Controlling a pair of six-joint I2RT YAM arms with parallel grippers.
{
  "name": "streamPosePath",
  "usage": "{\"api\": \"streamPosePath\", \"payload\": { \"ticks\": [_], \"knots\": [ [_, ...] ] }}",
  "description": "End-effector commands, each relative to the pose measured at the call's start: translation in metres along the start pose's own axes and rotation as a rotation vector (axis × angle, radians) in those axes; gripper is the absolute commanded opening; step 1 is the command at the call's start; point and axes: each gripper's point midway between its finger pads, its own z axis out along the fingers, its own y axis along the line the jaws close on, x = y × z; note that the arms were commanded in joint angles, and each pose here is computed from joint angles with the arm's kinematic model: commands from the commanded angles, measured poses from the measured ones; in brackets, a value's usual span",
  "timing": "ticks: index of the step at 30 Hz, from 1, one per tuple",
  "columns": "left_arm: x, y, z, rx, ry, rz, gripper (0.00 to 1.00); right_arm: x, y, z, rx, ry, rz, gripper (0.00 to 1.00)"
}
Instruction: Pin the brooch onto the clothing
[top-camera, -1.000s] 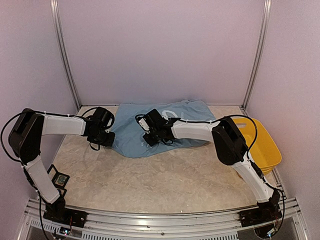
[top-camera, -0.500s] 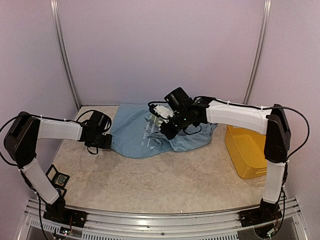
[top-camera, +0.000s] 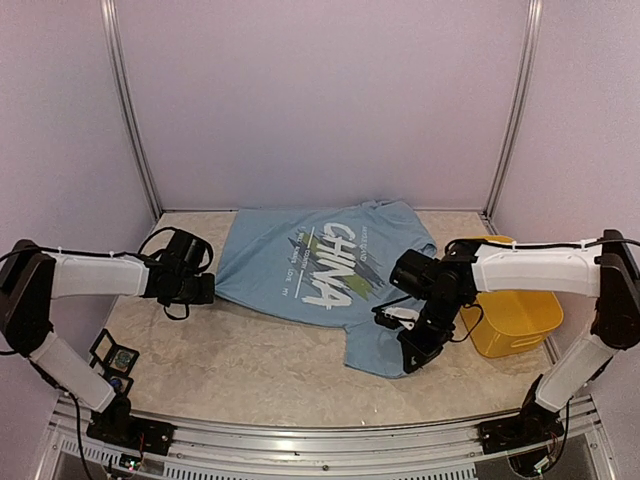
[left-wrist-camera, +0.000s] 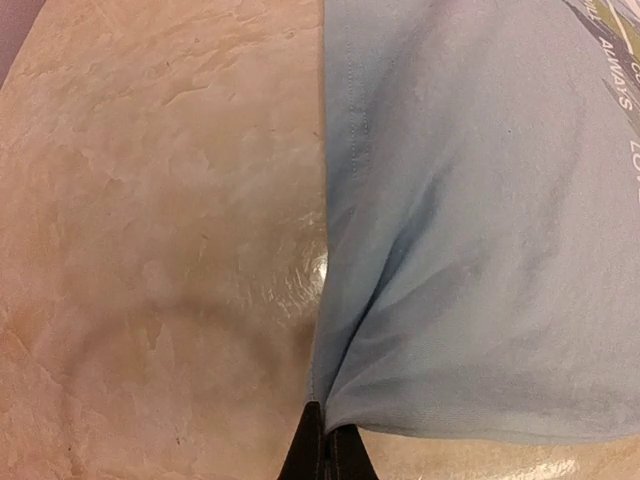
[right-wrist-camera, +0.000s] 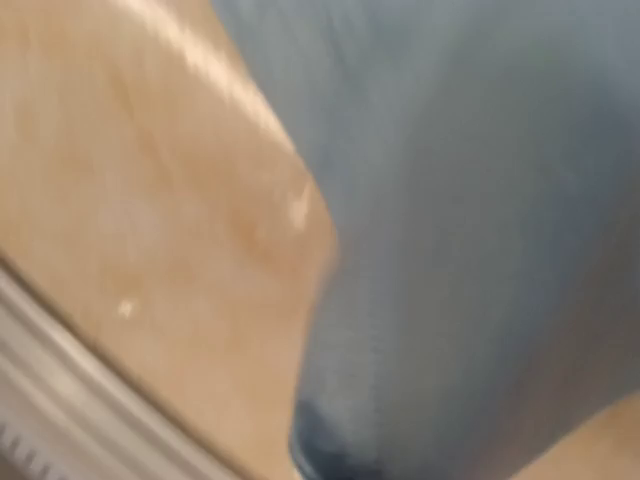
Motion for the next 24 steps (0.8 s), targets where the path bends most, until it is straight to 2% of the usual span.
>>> {"api": "streamPosePath", "payload": {
  "ticks": [1, 5, 10, 14, 18, 19, 21, 22, 24],
  "knots": [
    [0.006, 0.009, -0.014, -0.038, -0.011, -0.049, 0.00, 0.042, 0.007, -0.012, -0.054, 0.135, 0.145, 0.00],
    [0.015, 0.011, -0.024, -0.055, -0.002, -0.068, 0.00, 0.061, 0.006, -0.023, -0.040, 0.195, 0.169, 0.00],
    [0.027, 0.006, -0.047, -0.056, -0.010, -0.093, 0.00, 0.082, 0.020, -0.030, -0.124, 0.252, 0.181, 0.00],
    [0.038, -0.001, -0.062, -0.025, -0.005, -0.132, 0.00, 0.102, 0.026, -0.021, -0.183, 0.310, 0.189, 0.00],
    [0.053, 0.000, -0.075, -0.078, -0.005, -0.122, 0.00, 0.123, 0.025, -0.008, -0.210, 0.370, 0.198, 0.00],
    [0.056, -0.001, -0.077, -0.080, -0.001, -0.122, 0.06, 0.124, 0.025, -0.007, -0.209, 0.371, 0.198, 0.09],
    [0.062, -0.003, -0.082, -0.086, -0.003, -0.131, 0.27, 0.115, 0.024, -0.012, -0.193, 0.334, 0.185, 0.32],
    [0.061, -0.004, -0.087, -0.092, -0.021, -0.133, 0.39, 0.104, 0.023, -0.018, -0.169, 0.294, 0.173, 0.40],
    [0.046, -0.007, -0.104, -0.103, -0.095, -0.140, 0.54, 0.077, 0.017, -0.036, -0.100, 0.193, 0.158, 0.50]
  ]
}}
